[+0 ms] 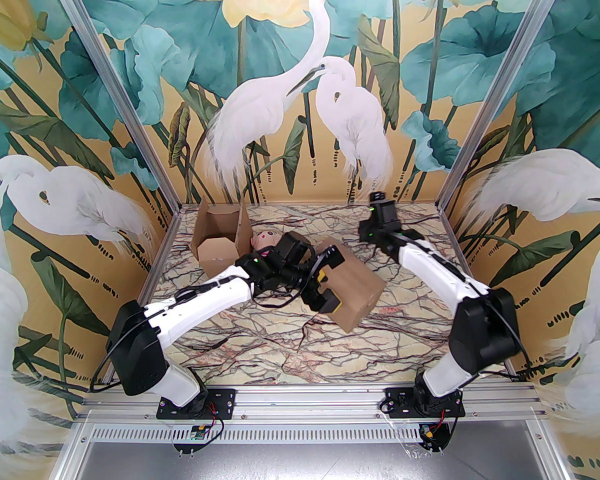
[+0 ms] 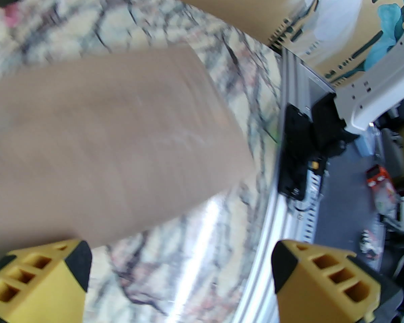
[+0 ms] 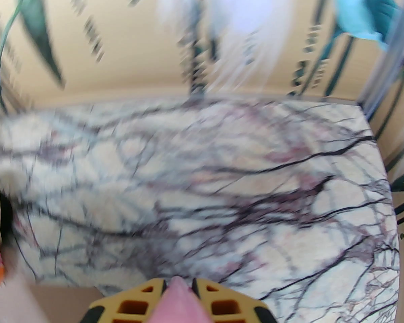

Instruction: Unpack the express box

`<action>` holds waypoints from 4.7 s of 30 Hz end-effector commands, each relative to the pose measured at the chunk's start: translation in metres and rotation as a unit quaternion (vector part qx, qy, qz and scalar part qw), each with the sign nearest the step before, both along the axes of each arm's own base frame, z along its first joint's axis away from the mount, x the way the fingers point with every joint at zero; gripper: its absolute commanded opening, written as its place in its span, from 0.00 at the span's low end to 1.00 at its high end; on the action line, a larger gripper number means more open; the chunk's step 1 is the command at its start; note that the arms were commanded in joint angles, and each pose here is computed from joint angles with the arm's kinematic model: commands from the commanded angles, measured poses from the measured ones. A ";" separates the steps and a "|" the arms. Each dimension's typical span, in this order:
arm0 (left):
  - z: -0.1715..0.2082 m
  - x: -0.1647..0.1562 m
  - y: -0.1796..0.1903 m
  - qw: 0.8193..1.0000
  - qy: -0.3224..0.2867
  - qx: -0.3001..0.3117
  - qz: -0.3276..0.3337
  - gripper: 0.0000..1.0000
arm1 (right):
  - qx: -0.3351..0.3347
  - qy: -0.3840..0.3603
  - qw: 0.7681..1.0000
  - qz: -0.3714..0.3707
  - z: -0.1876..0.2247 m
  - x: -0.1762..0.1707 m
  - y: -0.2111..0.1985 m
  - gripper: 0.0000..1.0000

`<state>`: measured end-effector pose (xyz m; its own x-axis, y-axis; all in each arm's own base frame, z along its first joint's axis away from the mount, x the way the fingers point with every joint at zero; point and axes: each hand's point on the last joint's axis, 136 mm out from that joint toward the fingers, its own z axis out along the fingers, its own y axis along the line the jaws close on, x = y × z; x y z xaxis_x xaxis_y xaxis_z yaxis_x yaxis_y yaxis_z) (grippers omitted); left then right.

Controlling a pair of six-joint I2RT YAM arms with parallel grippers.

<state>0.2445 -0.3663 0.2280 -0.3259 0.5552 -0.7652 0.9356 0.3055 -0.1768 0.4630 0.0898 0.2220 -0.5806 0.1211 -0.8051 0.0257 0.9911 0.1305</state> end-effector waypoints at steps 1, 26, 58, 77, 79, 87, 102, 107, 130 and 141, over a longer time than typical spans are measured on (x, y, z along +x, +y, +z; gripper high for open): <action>-0.001 0.019 0.020 0.996 -0.076 0.056 -0.002 0.95 | 0.030 -0.017 0.999 -0.011 0.014 -0.003 -0.011 0.00; -0.024 0.151 0.027 0.959 0.177 -0.101 0.198 0.95 | 0.014 0.120 0.992 -0.022 -0.079 -0.208 -0.010 0.00; 0.001 0.022 0.041 0.922 -0.371 0.068 -0.085 1.00 | 0.355 -0.030 0.926 -0.123 -0.040 -0.186 -0.027 0.00; -0.040 0.017 -0.016 0.886 -0.415 0.105 -0.179 1.00 | 0.435 -0.085 0.893 -0.072 -0.009 -0.184 -0.011 0.00; -0.040 0.018 -0.019 0.887 -0.412 0.103 -0.179 1.00 | 0.435 -0.087 0.893 -0.073 -0.008 -0.185 -0.012 0.00; -0.040 0.021 -0.022 0.890 -0.410 0.102 -0.173 1.00 | 0.444 -0.090 0.889 -0.070 -0.005 -0.185 -0.011 0.00; -0.047 0.028 -0.023 0.888 -0.414 0.112 -0.165 1.00 | 0.452 -0.079 0.886 -0.075 -0.014 -0.183 -0.009 0.00; -0.048 0.026 -0.023 0.891 -0.408 0.108 -0.166 1.00 | 0.451 -0.091 0.883 -0.088 -0.014 -0.188 -0.016 0.00; -0.054 0.012 -0.024 0.903 -0.376 0.095 -0.186 0.99 | 0.459 -0.107 0.877 -0.094 -0.014 -0.180 -0.018 0.00; -0.054 0.011 -0.022 0.904 -0.372 0.096 -0.186 0.99 | 0.458 -0.117 0.876 -0.093 -0.013 -0.176 -0.019 0.00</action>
